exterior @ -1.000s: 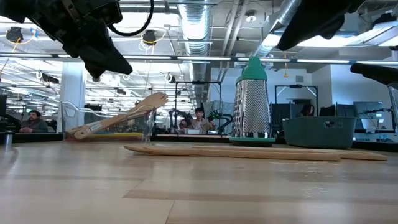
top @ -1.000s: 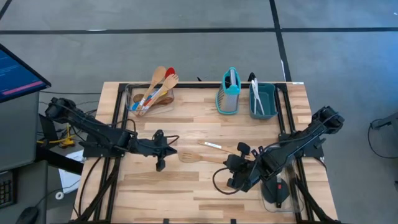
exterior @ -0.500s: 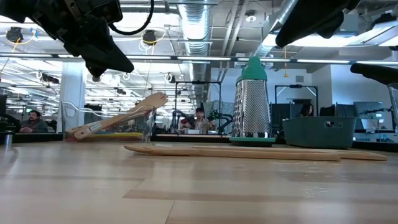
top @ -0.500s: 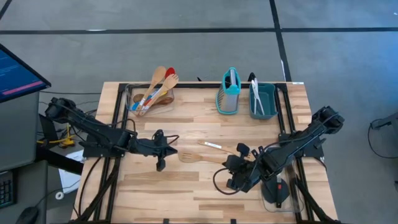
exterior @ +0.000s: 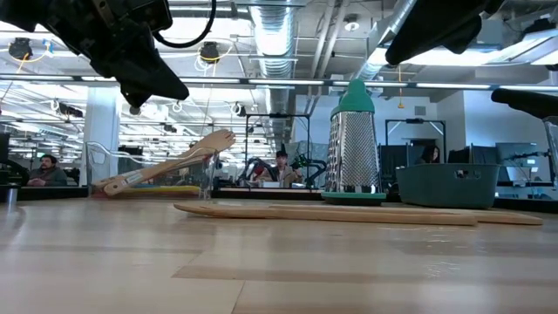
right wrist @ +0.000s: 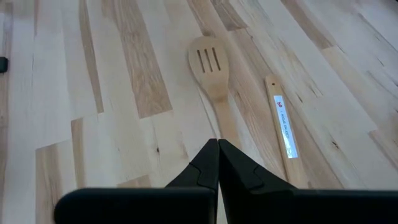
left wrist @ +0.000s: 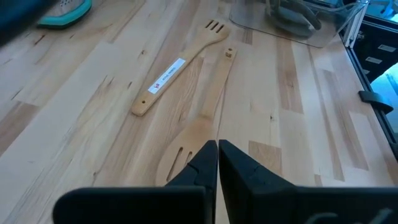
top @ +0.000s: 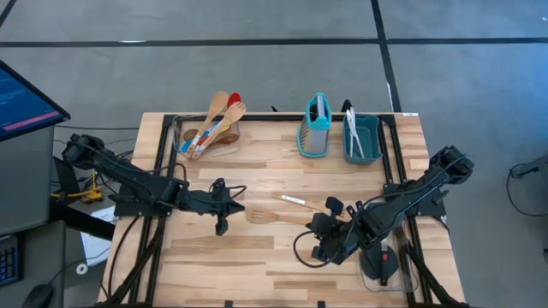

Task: Pick & Place Kitchen Items
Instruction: Put the bottom wooden slotted spoon into the left transparent bin

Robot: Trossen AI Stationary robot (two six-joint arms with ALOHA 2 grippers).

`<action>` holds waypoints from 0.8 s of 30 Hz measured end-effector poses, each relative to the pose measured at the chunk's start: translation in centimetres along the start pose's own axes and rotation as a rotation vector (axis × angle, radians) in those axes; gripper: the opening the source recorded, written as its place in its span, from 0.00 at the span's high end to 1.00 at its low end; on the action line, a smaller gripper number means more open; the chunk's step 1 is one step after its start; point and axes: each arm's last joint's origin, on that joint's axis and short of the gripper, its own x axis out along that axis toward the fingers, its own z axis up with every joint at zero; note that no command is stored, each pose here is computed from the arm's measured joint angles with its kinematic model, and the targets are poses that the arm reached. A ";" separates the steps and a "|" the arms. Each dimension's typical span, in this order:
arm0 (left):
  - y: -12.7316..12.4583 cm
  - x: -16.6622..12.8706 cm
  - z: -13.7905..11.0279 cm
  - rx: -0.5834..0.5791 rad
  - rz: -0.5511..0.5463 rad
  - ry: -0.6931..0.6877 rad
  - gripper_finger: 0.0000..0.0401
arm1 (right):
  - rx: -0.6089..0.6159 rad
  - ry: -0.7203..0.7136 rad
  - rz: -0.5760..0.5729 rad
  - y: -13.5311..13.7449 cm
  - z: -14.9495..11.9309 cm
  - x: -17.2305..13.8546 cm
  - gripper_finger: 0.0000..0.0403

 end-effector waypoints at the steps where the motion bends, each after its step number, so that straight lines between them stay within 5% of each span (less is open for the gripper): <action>1: 0.0 0.0 0.0 0.000 -0.001 -0.001 0.99 | 0.000 0.000 0.000 0.0 0.0 0.0 1.00; 24: 0.1 0.1 0.3 -0.020 -0.004 -0.024 0.99 | 0.016 -0.005 -0.016 -0.4 0.4 0.4 1.00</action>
